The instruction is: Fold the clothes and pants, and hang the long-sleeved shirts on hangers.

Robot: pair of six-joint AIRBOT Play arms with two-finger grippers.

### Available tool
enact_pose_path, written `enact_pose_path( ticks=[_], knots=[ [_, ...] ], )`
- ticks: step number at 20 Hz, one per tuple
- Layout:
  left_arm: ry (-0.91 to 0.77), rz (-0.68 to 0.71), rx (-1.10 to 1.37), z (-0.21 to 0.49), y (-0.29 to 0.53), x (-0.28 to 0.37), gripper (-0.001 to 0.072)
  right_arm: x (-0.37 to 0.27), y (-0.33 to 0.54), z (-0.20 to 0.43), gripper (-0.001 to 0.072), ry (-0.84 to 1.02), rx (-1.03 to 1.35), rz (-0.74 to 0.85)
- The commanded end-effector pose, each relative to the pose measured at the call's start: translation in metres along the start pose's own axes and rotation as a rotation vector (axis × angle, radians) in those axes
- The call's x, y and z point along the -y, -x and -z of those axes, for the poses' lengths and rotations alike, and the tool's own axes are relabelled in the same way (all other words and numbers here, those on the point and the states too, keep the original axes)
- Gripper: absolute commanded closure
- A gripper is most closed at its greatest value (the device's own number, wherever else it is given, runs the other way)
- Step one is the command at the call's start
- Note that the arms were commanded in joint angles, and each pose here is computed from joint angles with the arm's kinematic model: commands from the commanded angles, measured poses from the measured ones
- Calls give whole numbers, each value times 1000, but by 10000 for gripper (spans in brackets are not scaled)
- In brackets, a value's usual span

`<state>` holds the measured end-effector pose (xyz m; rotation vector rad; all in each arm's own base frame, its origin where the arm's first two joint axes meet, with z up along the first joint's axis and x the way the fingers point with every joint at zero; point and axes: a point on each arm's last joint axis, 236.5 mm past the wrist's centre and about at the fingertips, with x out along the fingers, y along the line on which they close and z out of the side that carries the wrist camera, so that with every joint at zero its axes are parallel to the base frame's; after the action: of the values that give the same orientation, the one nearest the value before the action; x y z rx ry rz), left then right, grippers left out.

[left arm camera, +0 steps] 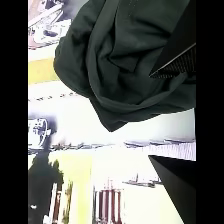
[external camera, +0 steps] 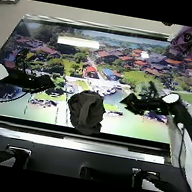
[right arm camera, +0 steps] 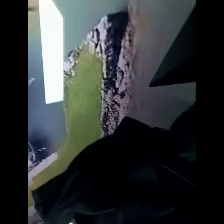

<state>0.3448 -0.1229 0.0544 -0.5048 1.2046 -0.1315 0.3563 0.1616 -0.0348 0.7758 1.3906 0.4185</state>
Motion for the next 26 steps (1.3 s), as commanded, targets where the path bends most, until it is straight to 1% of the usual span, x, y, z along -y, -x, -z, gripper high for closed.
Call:
enact_pose_path(
  ticks=[1, 5, 10, 11, 12, 13, 14, 15, 16, 17, 18, 19, 23, 26],
  knots=[
    [10, -2, -3, 1, 0, -1, 163, -11, -43, 19, 227, 3, -92, -90],
    [10, -2, -2, 1, 0, -1, 163, -10, -75, 37, 228, 16, -148, -68],
    [11, -5, -11, 3, 0, -2, 162, -14, -95, 48, 239, 24, -169, -54],
    [11, -7, -17, 4, 0, -2, 161, -14, -98, 47, 252, 28, -160, -49],
    [11, -10, -28, 6, 0, -3, 148, -14, -100, 45, 317, 28, -147, -43],
    [11, -14, -38, 9, 0, -4, 36, -12, -101, 41, 333, 16, -130, -38],
    [10, -19, -48, 11, 0, -6, 32, -13, -103, 38, 354, 5, -120, -43],
    [-2, -21, -53, 13, -2, -7, 32, -11, -104, 36, 458, 3, -110, -39],
    [-1, -26, -62, 17, -5, -10, 32, -10, -105, 34, 513, 2, -104, -35],
    [6, -30, -66, 20, -11, -14, 31, -9, -105, 33, 605, 10, -100, -31],
    [25, -24, -74, 26, -19, -18, 32, -8, -105, 32, 670, 12, -96, -30],
    [52, 3, -81, 33, -31, -18, 32, -8, -105, 31, 672, 15, -89, -27],
    [141, 196, -171, 84, -78, -2, 48, -8, -104, 30, 672, 21, -87, -25],
    [138, 273, -246, 124, -99, 14, 48, -9, -104, 34, 672, 21, -104, -30]
  ],
)
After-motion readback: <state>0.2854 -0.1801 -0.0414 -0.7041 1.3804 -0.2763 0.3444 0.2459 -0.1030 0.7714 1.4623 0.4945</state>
